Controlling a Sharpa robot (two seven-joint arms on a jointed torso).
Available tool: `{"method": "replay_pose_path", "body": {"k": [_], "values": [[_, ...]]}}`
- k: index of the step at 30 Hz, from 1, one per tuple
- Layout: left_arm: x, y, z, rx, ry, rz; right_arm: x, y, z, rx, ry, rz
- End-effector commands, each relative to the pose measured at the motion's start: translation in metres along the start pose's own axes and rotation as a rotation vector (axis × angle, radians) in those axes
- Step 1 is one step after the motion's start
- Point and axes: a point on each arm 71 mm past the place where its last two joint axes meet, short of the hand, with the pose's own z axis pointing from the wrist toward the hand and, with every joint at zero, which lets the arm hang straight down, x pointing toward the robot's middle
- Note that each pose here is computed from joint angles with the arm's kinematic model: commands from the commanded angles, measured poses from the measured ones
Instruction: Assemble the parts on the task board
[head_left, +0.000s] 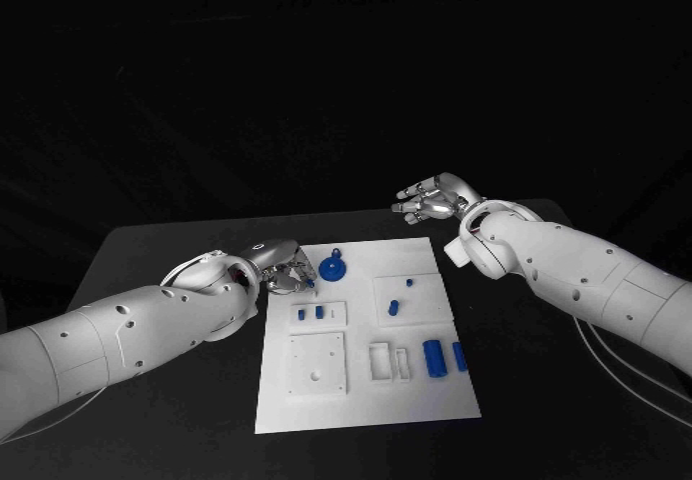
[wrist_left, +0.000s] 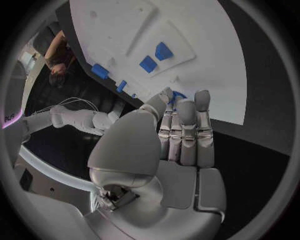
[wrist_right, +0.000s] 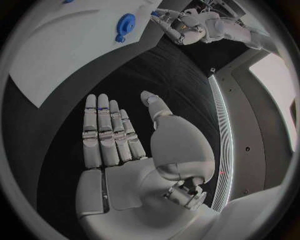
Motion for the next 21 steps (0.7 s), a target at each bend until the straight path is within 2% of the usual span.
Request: {"method": "replay_pose_path", "body": {"k": [1, 9, 21], "values": [[0.0055, -0.0007, 0.0009, 0.006, 0.030, 0.001, 0.0013, 0.0011, 0.0002, -0.008, 0.011, 0.004], [0.0116, 0.0009, 0.0014, 0.001, 0.050, -0.002, 0.0013, 0.0010, 0.0002, -0.008, 0.012, 0.004], [0.0148, -0.0015, 0.0031, 0.003, 0.071, -0.011, 0.0018, 0.0013, 0.0003, -0.009, 0.012, 0.005]]}}
